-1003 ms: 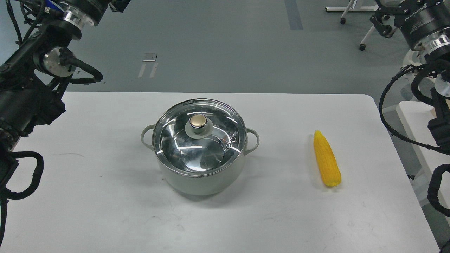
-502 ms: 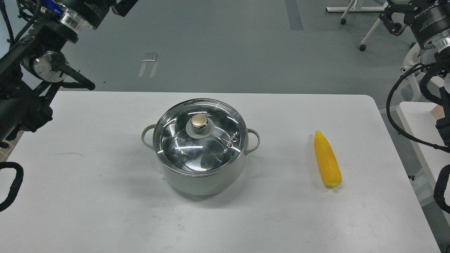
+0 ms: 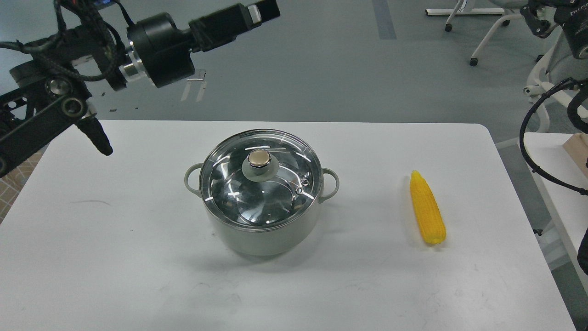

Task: Open pot and put corn in
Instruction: 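Reach the left gripper over the pot and grasp the lid knob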

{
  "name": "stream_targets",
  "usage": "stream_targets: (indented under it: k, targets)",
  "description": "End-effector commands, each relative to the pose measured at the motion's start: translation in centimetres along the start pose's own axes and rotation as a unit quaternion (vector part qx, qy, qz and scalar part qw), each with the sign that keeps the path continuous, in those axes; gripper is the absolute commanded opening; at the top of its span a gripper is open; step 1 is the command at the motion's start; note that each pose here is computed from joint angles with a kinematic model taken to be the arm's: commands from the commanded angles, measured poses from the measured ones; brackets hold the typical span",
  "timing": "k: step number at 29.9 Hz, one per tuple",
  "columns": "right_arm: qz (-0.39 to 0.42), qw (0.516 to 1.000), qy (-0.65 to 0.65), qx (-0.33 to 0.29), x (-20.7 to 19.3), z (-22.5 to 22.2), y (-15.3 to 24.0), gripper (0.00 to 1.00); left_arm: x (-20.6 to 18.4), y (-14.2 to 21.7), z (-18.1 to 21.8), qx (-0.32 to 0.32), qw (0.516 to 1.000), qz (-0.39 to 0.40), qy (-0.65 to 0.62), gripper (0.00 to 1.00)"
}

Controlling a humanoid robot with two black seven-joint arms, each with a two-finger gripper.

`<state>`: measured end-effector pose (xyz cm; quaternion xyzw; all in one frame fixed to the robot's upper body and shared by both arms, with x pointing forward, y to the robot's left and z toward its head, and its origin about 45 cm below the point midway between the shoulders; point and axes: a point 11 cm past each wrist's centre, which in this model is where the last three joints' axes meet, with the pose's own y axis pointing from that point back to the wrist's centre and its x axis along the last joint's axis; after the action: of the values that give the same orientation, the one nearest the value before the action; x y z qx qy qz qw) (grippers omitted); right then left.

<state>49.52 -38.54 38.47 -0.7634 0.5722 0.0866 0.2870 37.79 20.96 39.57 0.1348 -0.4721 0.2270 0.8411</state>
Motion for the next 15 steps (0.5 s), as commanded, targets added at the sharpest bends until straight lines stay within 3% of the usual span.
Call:
stream_targets:
  k: [1,10,15]
  targets:
    - [-0.002,1.0,0.012,0.009,0.4,-1.2,0.9,1.0,-3.3,-0.1,-1.2,0.034,0.988,-0.073,-0.13,0.92]
    - [-0.004,1.0,0.019,0.021,0.5,-2.5,1.2,1.0,-9.8,-0.9,-3.1,0.042,0.947,-0.173,-0.269,0.92]
    - [-0.001,1.0,0.021,0.022,0.8,-2.7,1.3,1.0,-12.4,-0.6,-3.4,0.032,0.944,-0.197,-0.262,0.92]
